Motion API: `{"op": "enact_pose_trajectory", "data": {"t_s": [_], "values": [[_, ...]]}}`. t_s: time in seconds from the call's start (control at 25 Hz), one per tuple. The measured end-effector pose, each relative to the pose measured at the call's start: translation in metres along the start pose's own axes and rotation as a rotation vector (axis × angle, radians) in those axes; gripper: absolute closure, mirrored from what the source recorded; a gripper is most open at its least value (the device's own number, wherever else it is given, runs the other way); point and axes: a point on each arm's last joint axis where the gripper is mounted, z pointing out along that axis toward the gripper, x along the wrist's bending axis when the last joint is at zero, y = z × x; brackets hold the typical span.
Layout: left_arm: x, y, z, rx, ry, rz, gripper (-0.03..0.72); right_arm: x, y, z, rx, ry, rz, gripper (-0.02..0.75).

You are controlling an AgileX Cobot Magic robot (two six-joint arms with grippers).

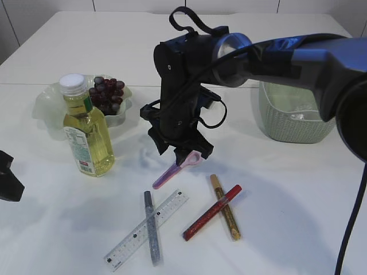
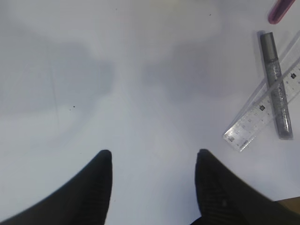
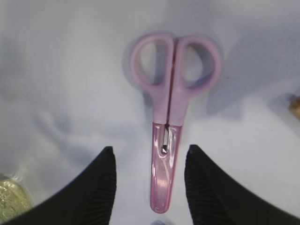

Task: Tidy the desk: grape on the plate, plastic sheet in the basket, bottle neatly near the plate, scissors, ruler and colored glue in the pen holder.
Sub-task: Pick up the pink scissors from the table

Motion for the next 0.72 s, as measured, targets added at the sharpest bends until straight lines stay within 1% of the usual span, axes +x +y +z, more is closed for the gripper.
{"op": "enact_pose_trajectory", "data": {"t_s": [0.28, 0.56, 0.72], "values": [[0.000, 0.000, 0.000, 0.000, 0.000, 0.000, 0.273, 0.001, 0.000, 0.017, 0.009, -0.030, 0.001, 0.353], [0.000, 0.000, 0.000, 0.000, 0.000, 0.000, 0.273, -0.002, 0.003, 0.017, -0.007, -0.067, -0.011, 0.353], [0.000, 0.000, 0.000, -0.004, 0.000, 0.000, 0.273, -0.002, 0.003, 0.019, -0.006, -0.071, -0.011, 0.353]]}}
